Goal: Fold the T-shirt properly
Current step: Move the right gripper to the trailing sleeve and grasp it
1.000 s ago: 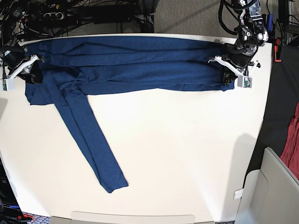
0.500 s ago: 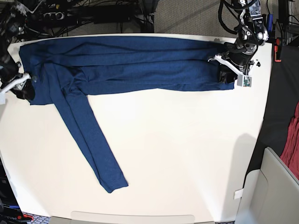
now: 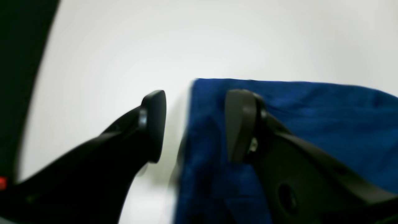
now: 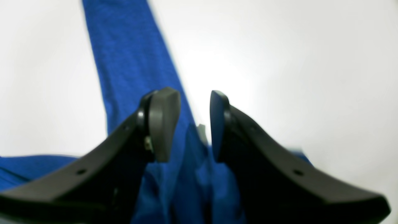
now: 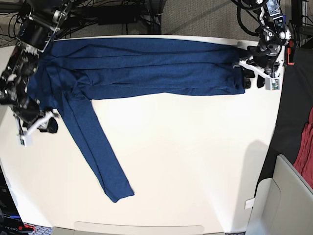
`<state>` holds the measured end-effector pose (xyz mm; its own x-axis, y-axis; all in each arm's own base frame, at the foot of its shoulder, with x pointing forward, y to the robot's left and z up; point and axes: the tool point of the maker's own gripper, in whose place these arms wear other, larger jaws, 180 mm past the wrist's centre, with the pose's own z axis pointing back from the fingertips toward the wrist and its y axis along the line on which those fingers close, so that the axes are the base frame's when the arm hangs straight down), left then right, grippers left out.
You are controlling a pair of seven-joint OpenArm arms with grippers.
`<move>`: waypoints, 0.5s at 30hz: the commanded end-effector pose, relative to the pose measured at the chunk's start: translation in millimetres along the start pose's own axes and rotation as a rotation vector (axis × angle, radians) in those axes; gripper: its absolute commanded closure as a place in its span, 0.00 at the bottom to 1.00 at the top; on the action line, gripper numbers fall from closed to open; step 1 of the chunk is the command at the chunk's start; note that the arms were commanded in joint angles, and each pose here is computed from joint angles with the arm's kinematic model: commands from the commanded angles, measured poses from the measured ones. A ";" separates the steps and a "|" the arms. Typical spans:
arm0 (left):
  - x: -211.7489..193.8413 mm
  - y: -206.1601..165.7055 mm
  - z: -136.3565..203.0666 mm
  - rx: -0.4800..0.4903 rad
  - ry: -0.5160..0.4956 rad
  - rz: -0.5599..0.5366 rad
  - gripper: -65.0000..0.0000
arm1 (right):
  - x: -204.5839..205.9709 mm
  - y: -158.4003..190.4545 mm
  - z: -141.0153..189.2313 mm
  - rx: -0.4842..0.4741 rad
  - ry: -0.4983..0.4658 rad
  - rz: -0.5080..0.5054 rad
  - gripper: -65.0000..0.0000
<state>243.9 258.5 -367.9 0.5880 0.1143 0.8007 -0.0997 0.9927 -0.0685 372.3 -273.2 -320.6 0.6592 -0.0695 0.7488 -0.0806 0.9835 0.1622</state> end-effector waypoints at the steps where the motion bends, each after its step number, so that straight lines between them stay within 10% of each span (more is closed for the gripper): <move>1: 16.6 5.4 3.4 0.012 -0.053 -0.010 0.54 | 31.6 -2.2 2.5 -0.012 -0.070 0.033 0.67; 15: 44.1 5.5 13.8 0.034 -0.140 0.005 0.54 | 104.9 49.4 -72.6 -0.070 -0.025 0.221 0.44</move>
<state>254.3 266.7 -337.3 0.5042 0.1265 0.8543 -0.1392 0.9882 -0.0642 478.1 -218.1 -307.3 0.6707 0.1522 0.7259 -0.1719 0.9840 -0.0475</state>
